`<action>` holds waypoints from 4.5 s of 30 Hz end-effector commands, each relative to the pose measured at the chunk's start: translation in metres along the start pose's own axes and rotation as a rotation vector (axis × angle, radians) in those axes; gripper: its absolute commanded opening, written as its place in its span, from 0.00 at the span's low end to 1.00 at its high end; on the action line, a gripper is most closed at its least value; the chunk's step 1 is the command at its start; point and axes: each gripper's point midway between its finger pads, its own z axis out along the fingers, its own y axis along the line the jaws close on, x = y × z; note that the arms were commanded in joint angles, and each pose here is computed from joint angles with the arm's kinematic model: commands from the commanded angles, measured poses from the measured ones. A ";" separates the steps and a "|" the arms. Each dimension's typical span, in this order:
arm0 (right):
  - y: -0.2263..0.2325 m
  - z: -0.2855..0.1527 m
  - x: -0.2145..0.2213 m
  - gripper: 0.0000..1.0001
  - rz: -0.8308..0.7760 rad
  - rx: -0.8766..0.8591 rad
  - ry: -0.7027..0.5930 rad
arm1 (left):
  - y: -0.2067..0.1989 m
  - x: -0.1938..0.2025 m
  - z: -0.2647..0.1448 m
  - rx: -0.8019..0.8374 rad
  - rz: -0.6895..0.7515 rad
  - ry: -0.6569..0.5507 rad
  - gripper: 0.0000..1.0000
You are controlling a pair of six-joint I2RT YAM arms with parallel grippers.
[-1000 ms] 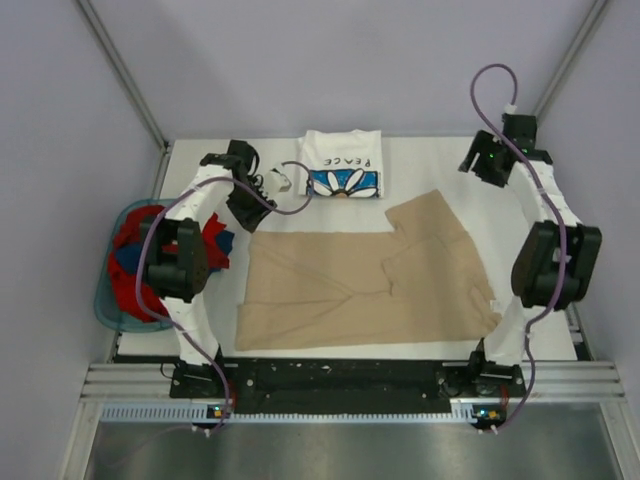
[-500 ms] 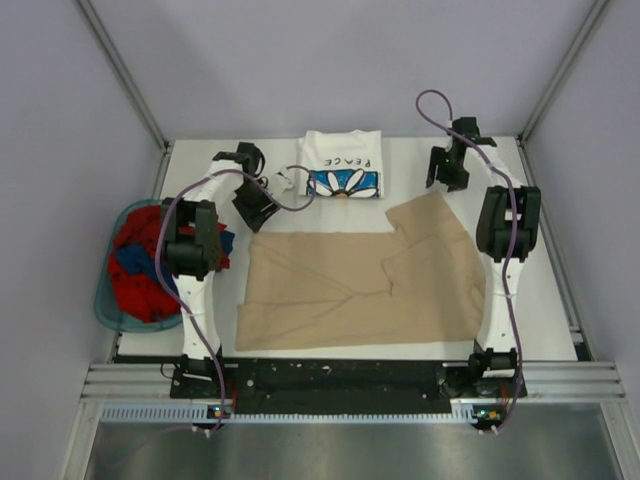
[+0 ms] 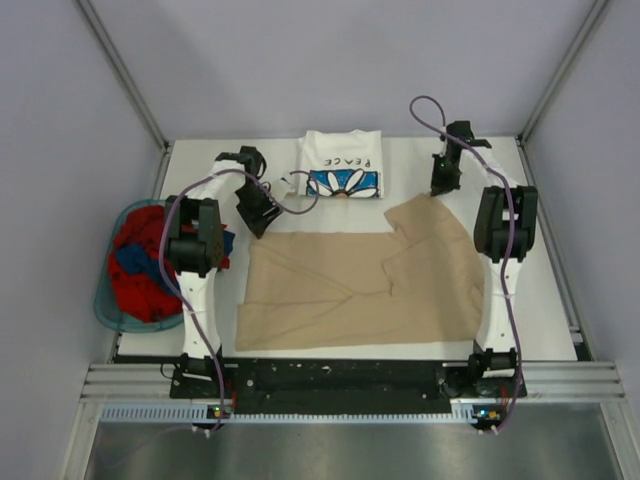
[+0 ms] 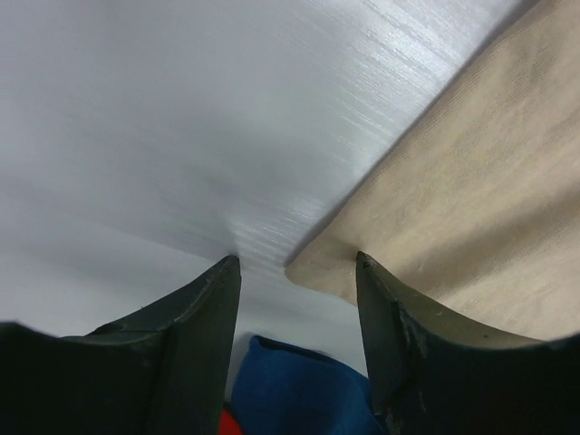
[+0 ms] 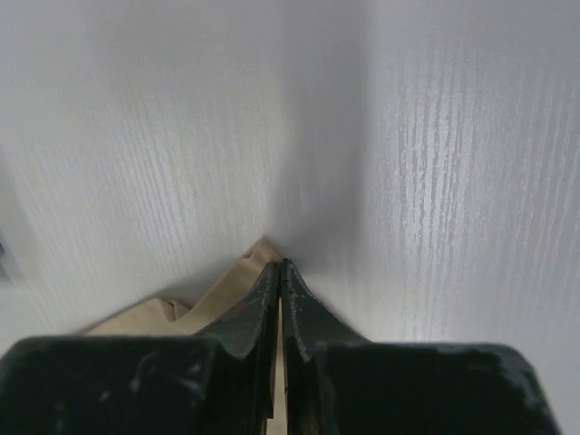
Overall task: Fold and stack the t-shirts
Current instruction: Grap the side of the flattened tshirt furthest away from the robot with both arms, then fold the other side of the tshirt into a rectangle
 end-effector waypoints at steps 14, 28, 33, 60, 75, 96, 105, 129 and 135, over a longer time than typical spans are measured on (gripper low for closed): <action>0.043 -0.127 0.011 0.00 -0.011 -0.166 -0.133 | -0.056 0.002 0.004 0.295 0.118 -0.033 0.13; 0.021 -0.225 0.127 0.00 0.047 -0.137 -0.223 | -0.038 0.004 -0.055 -0.086 0.187 -0.123 0.00; 0.001 -0.246 0.171 0.00 0.103 -0.064 -0.221 | -0.053 0.019 -0.067 -0.143 0.228 -0.128 0.00; -0.073 -0.274 0.228 0.00 0.572 0.210 -0.495 | -0.158 0.100 -0.044 -0.054 0.507 -0.029 0.00; -0.063 -0.258 0.232 0.00 0.603 0.155 -0.458 | -0.144 0.100 -0.031 -0.103 0.534 0.050 0.42; -0.068 -0.219 0.245 0.00 0.685 0.163 -0.431 | -0.432 -0.185 -0.042 0.224 1.010 -0.627 0.49; -0.060 -0.206 0.246 0.00 0.671 0.111 -0.419 | -0.454 -0.229 0.021 0.152 1.017 -0.548 0.49; -0.059 -0.204 0.245 0.00 0.651 0.102 -0.420 | -0.454 -0.229 0.056 0.114 1.038 -0.474 0.17; -0.064 -0.206 0.256 0.00 0.717 0.133 -0.378 | -0.457 -0.229 0.020 0.133 1.021 -0.473 0.00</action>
